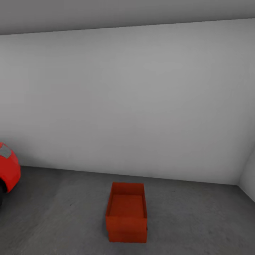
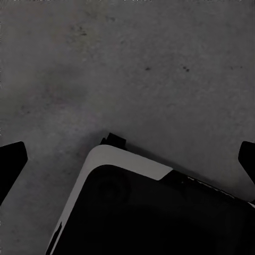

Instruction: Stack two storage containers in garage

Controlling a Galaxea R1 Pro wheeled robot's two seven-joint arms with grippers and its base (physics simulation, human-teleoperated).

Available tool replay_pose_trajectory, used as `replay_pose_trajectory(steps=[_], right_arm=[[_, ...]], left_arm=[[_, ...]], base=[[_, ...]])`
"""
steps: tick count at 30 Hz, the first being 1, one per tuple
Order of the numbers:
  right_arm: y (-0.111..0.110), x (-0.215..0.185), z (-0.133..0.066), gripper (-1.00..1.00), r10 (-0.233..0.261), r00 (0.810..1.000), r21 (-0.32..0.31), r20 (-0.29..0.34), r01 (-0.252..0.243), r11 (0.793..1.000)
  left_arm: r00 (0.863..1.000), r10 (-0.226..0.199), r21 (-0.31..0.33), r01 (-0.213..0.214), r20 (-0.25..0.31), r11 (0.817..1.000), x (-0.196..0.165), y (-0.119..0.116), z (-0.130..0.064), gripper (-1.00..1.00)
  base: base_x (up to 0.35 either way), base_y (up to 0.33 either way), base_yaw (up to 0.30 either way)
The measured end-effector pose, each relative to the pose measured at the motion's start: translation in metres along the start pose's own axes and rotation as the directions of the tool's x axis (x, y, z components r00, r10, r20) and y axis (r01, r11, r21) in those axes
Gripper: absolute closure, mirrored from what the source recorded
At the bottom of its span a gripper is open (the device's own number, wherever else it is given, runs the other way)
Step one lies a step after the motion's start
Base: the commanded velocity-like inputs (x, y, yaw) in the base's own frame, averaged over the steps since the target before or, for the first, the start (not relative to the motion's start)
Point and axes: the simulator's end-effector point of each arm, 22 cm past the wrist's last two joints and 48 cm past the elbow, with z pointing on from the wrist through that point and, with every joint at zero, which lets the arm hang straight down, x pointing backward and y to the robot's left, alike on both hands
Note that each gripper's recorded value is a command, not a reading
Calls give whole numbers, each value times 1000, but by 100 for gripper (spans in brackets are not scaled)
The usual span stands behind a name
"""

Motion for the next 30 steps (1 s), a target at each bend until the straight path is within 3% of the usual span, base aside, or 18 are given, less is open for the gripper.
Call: replay_pose_trajectory(steps=[30], right_arm=[[2, 0, 0, -100, 0, 1000, -2, 0, 0, 1000]], left_arm=[[1000, 3, -1, -3, 1, 1000, -1, 1, 0, -100]], base=[[0, 0, 0]])
